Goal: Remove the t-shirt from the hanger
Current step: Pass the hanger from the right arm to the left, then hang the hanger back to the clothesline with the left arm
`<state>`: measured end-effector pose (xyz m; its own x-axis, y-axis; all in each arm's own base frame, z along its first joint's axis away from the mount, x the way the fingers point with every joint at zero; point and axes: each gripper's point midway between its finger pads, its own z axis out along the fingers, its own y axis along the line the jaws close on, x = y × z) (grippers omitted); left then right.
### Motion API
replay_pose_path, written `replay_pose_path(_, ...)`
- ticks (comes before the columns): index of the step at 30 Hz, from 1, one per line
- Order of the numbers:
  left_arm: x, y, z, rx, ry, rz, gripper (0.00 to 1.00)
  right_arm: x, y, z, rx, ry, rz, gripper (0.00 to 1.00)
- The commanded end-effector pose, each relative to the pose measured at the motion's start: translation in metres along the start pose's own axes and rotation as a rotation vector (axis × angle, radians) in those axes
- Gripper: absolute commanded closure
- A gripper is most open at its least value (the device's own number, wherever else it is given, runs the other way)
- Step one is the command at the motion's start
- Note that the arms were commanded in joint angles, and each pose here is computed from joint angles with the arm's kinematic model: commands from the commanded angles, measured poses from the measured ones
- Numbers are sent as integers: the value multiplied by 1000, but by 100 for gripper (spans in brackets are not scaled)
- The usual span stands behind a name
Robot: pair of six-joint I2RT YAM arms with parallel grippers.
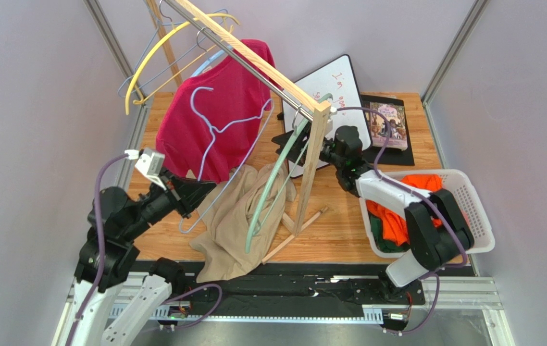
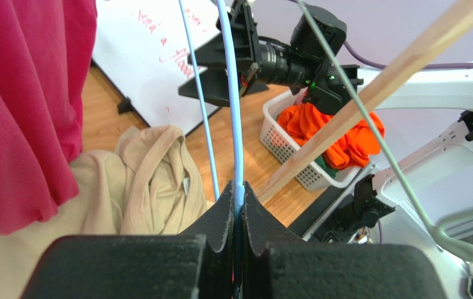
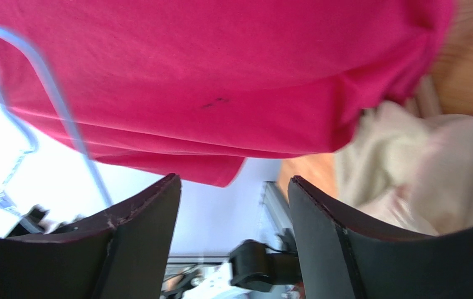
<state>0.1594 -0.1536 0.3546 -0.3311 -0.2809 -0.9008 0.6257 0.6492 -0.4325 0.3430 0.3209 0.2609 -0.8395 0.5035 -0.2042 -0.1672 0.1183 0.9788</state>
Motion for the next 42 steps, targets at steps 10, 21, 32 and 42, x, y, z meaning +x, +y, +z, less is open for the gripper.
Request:
replay_pose_path(10,-60,-61,-6,259,-167,37,100,-64,-37,-88,369,-218,-230,25)
replay_pose_path(21,-80,-82,11,393,-162,4,100,-84,-51,-116,413,-276,-233,26)
replay_pose_path(32,-67,-88,33,412,-98,-8,100,-85,-42,-123,415,-292,-258,26)
replay_pose_path(42,-49,-85,44,414,-59,-45,100,-86,-42,-127,429,-307,-271,27)
